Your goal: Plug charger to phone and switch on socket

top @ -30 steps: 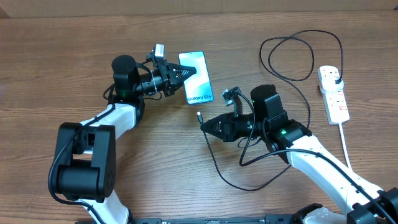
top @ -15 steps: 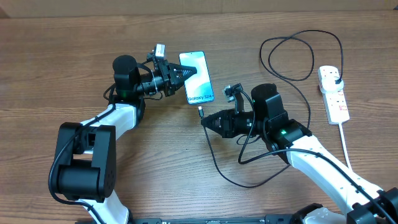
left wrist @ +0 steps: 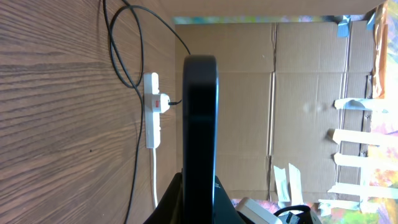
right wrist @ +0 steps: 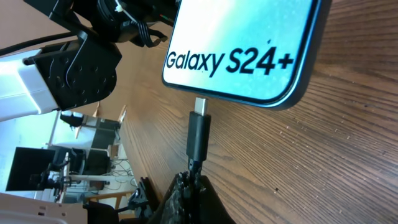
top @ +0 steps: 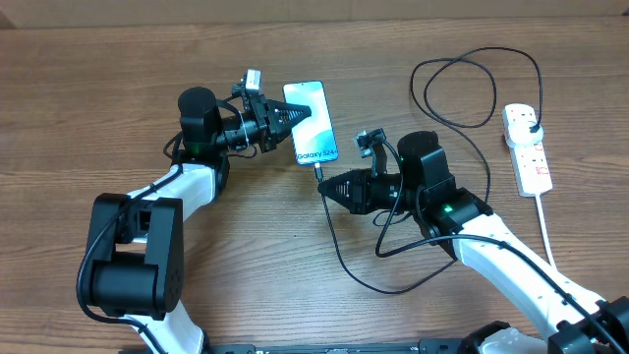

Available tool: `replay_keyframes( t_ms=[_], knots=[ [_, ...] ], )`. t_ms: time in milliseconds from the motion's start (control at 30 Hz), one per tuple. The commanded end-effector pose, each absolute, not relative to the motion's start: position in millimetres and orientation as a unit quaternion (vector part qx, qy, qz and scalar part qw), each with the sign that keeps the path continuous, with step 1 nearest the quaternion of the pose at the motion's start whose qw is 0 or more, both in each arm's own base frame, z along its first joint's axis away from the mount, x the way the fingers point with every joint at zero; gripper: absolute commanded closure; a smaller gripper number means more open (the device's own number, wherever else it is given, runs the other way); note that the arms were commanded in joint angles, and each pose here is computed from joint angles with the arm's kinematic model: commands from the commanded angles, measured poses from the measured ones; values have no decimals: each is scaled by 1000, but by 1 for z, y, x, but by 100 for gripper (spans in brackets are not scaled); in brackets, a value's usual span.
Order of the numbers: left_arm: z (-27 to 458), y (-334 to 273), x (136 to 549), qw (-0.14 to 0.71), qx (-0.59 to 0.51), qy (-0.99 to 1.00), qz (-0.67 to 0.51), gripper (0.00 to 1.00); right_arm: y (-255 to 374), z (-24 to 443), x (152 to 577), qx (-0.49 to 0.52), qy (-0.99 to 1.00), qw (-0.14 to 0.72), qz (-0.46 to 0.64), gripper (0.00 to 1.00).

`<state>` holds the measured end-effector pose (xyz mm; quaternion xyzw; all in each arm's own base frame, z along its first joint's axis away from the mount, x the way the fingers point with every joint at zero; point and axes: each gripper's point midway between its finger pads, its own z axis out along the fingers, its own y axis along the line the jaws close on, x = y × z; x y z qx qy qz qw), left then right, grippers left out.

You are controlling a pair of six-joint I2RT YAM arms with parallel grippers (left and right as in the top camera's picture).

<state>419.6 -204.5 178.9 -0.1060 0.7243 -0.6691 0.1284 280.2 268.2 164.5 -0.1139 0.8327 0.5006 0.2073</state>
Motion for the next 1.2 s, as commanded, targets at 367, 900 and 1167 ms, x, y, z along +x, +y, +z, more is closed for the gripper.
replay_keyframes(
  t_ms=[367,900,1167],
  knots=[
    [186,-208,418,134,-81,723,-673,96,263,167,286,-93,837,221,492,96],
    [186,-208,418,140,-72,724,-672,96,263,169,288,-83,836,220,496,96],
    [186,-211,415,147,-57,725,-671,96,264,173,290,-78,832,224,502,96]
  ],
)
